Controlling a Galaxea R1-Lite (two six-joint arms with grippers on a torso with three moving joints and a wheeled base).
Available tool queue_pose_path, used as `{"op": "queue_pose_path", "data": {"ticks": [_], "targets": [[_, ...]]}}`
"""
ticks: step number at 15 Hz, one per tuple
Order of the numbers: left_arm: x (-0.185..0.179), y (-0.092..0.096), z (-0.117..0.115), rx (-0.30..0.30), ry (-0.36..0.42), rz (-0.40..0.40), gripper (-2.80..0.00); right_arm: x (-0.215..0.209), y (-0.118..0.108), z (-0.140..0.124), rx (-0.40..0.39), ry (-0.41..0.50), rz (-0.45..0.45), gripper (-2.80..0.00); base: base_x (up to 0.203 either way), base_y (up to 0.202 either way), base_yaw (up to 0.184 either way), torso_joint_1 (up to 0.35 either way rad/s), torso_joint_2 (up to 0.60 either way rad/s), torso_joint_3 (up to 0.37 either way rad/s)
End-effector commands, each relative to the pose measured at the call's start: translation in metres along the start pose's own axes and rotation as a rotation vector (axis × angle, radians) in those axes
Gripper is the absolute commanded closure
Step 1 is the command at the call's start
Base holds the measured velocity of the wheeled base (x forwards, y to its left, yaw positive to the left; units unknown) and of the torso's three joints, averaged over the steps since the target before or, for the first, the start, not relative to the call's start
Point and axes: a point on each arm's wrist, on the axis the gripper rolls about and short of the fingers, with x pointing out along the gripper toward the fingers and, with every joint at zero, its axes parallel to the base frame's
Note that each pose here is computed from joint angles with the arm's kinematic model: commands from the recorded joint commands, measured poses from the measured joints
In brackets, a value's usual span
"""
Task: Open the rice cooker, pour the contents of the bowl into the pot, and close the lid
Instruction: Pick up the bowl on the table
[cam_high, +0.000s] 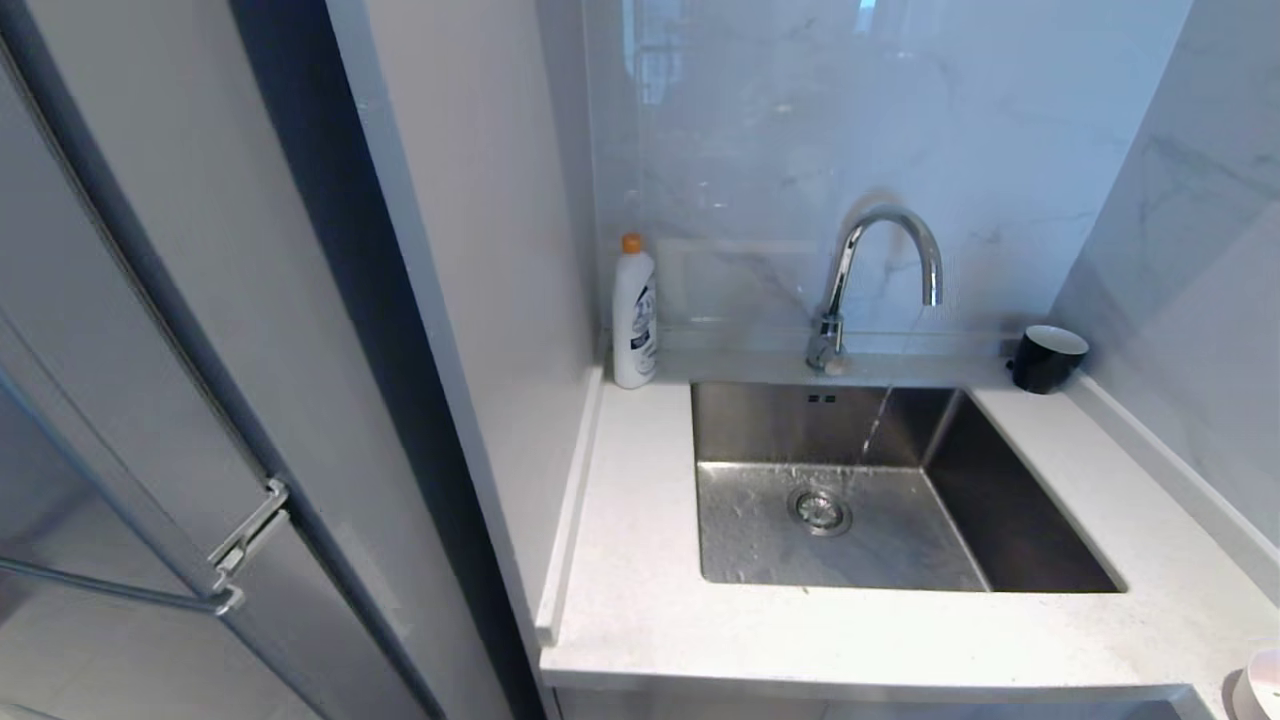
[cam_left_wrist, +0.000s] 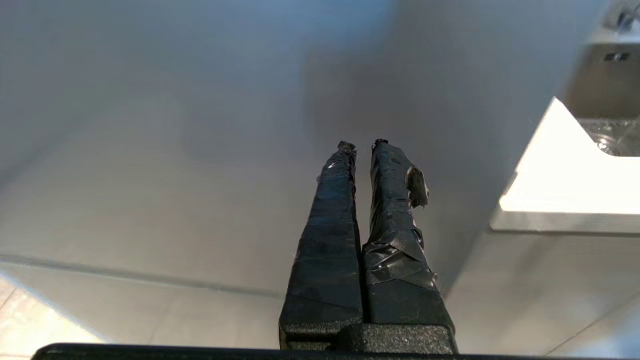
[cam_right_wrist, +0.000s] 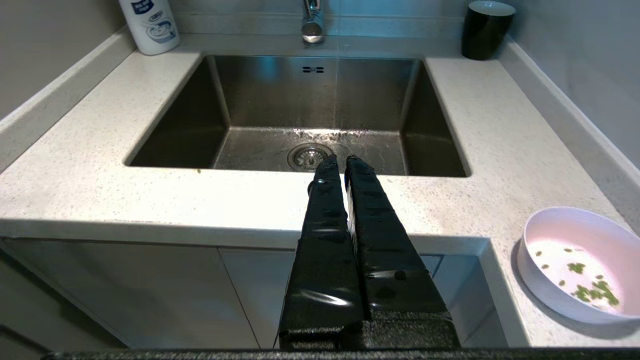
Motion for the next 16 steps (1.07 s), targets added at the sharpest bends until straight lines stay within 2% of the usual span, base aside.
{"op": "queue_pose_path", "data": {"ticks": [1,16], "targets": [[0.0002,0.0000,-0.0004,0.001,0.002,-0.001,0.00,0.0000,0.0000,0.0000,-0.001,0.000,0.001,0.00,0.000,0.000,0.000,0.000,0.00,0.000],[0.0002,0.0000,-0.0002,-0.009,0.001,-0.002,0.00,-0.0003,0.0000,0.0001,-0.011,0.004,0.005,0.00,0.000,0.000,0.000,0.000,0.00,0.000]]}}
